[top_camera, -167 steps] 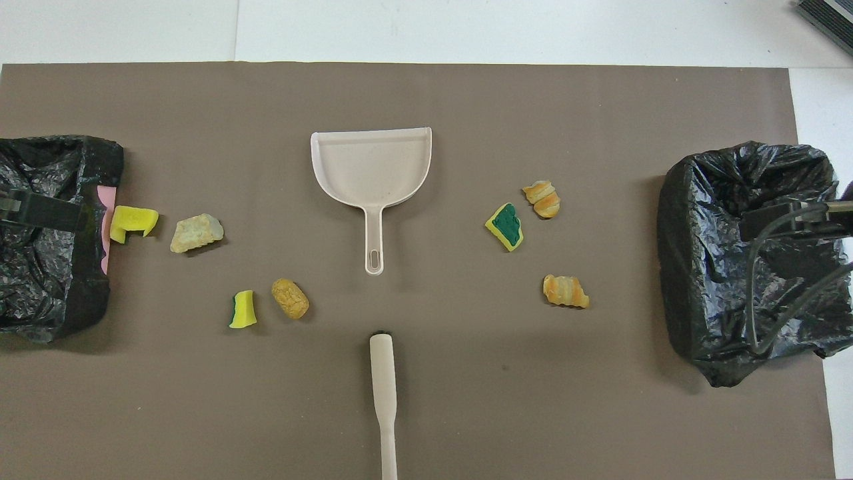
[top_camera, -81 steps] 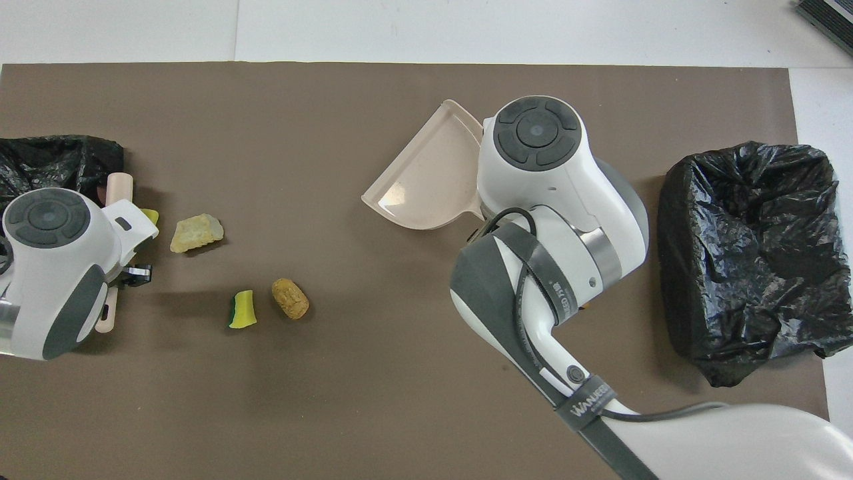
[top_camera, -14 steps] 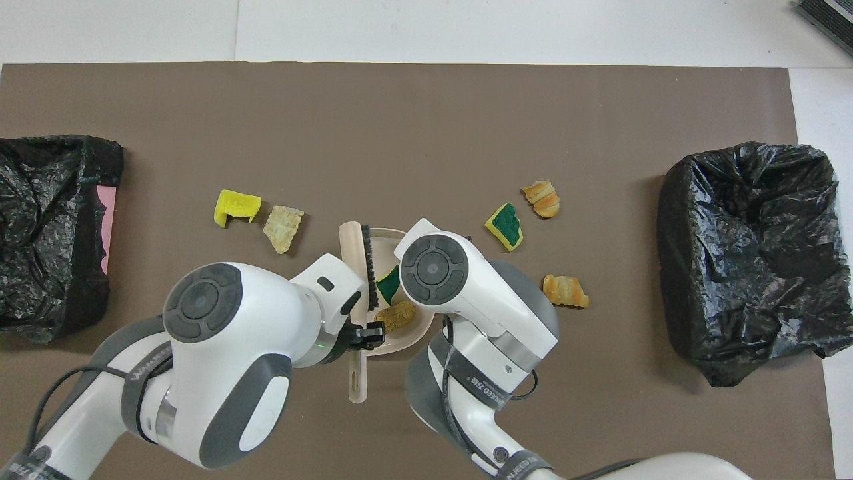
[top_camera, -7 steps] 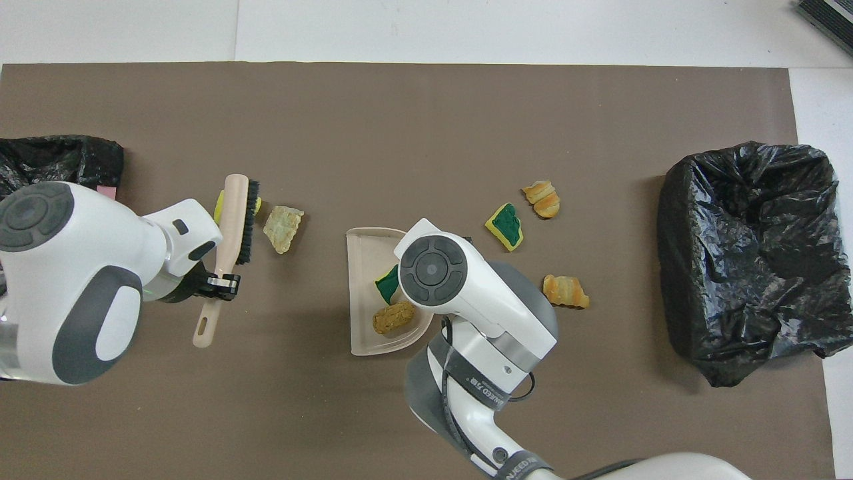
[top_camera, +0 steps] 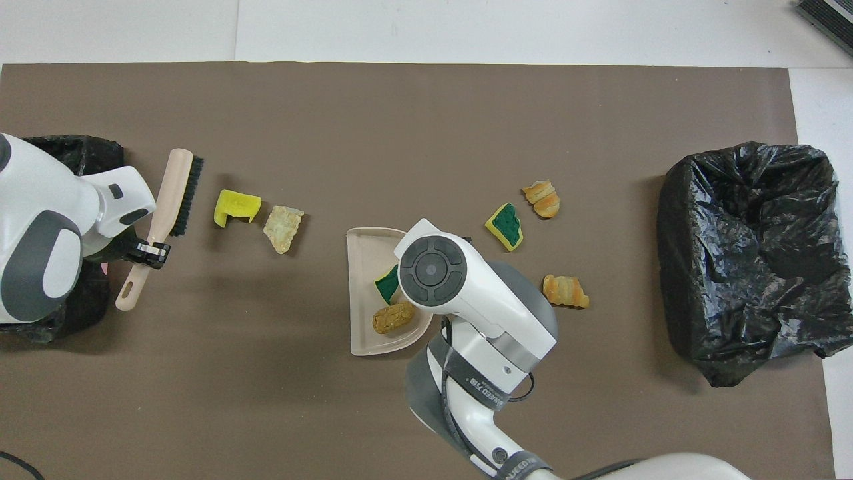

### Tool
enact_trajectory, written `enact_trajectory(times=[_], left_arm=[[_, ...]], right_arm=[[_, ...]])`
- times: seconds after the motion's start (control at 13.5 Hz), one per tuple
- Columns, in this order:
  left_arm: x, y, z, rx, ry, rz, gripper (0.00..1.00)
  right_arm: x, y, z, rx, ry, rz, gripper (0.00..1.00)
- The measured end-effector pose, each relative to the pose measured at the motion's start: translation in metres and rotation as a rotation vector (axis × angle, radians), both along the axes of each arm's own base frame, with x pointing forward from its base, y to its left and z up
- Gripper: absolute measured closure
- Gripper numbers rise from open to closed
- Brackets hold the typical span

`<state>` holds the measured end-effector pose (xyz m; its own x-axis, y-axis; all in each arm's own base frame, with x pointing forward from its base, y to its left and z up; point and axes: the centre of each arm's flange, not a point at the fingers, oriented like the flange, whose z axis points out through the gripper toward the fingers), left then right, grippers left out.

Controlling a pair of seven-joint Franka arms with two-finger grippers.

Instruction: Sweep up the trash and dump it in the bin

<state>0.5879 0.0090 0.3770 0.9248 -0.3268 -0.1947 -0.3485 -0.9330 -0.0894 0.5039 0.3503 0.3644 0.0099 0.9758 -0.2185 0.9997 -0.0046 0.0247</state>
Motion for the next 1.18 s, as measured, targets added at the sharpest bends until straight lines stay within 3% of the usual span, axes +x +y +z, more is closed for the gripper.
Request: enact_trajectory(times=[0.59,0.96,1.18], left_arm=[[-0.011,-0.085,-0.023,-0.076,0.050,-0.135,0.74],[-0.053,-0.152,-0.028,-0.092,0.097,-0.294,0.74],[-0.080,-0.192,-0.028,-0.139,0.113,-0.281,0.74]], right_arm=[[-0.003,0.001,-0.001,-0.010,-0.010,-0.093,0.68],[-0.004,0.001,-0.002,-0.011,-0.014,-0.113,0.68],[-0.005,0.000,-0.005,-0.014,-0.013,-0.127,0.68]])
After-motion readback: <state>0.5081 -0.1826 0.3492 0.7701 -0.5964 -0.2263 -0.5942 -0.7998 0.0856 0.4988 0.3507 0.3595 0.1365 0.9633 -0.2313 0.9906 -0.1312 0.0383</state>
